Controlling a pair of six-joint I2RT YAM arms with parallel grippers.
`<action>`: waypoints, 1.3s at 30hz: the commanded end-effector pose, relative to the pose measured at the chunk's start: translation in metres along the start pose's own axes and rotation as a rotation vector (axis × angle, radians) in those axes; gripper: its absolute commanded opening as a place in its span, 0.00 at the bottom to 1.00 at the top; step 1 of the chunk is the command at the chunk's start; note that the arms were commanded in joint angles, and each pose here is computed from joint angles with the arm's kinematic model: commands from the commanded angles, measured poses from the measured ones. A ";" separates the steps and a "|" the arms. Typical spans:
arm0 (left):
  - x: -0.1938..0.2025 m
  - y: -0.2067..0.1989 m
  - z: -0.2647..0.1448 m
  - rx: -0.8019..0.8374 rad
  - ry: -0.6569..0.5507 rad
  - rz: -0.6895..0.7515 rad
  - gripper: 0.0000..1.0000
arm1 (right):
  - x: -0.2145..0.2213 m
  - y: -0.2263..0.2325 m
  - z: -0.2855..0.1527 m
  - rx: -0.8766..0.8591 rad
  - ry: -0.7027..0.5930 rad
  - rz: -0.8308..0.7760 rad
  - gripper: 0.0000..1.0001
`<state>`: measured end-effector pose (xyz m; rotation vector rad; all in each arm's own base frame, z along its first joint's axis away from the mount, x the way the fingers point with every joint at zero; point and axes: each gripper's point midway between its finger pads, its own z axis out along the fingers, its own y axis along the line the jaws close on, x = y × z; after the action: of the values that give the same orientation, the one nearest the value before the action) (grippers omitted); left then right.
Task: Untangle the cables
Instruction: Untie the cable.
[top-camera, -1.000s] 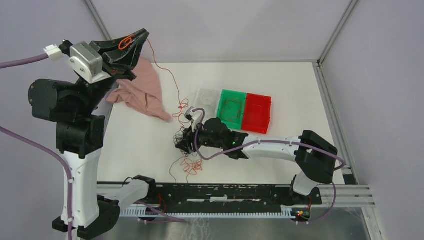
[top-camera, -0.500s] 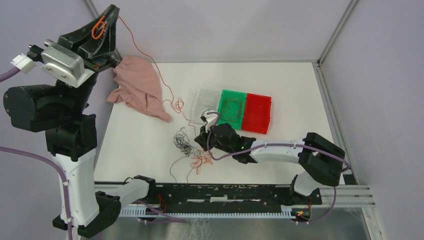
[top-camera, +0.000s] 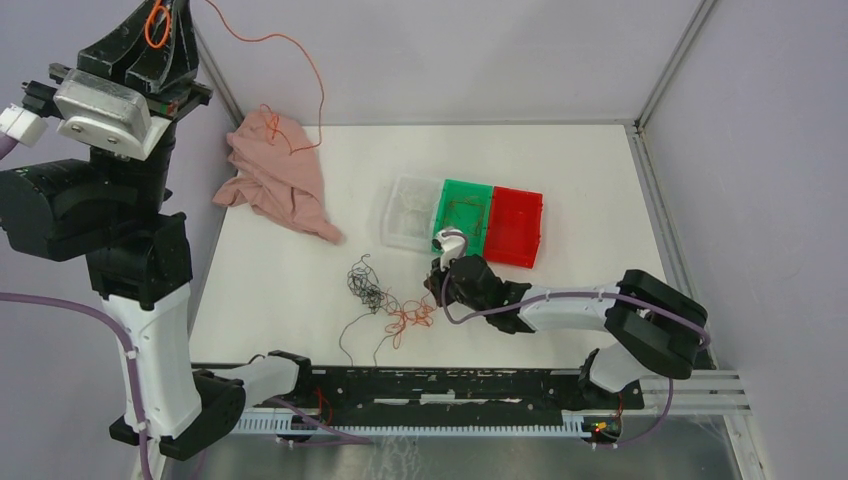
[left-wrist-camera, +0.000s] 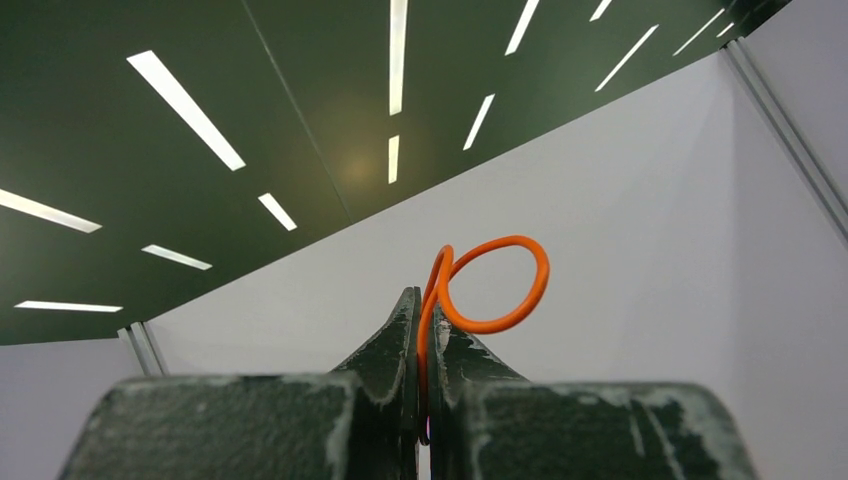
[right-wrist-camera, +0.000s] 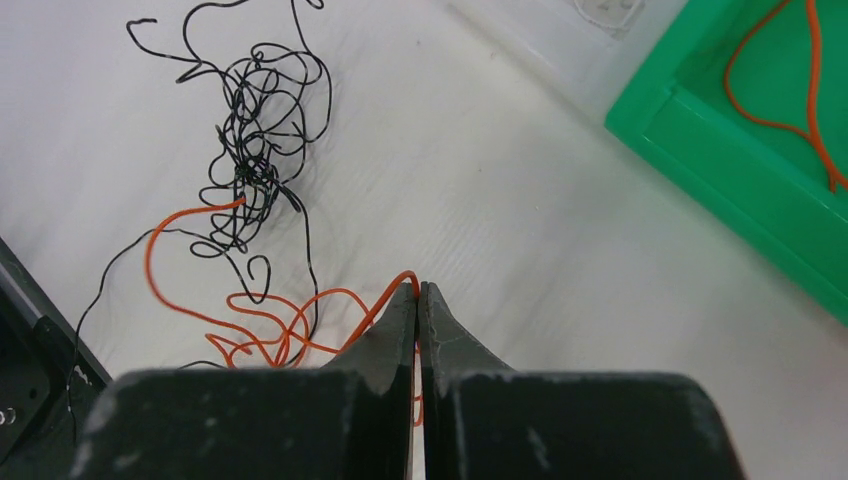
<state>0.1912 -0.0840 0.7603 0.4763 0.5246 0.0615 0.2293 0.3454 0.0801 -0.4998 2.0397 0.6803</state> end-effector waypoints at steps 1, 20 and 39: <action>0.001 -0.007 0.004 0.026 -0.017 -0.024 0.03 | -0.027 0.008 -0.009 -0.034 -0.086 0.024 0.01; 0.137 -0.114 -0.029 0.204 0.337 -0.549 0.03 | -0.099 0.032 -0.079 -0.154 -0.202 0.065 0.40; 0.238 -0.289 -0.051 0.475 0.559 -0.779 0.03 | -0.137 -0.055 -0.156 0.248 -0.396 0.079 0.65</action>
<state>0.3497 -0.2600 0.4637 0.6954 1.3084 -0.6504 0.2193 0.2464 0.2418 -0.2106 1.7600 0.6763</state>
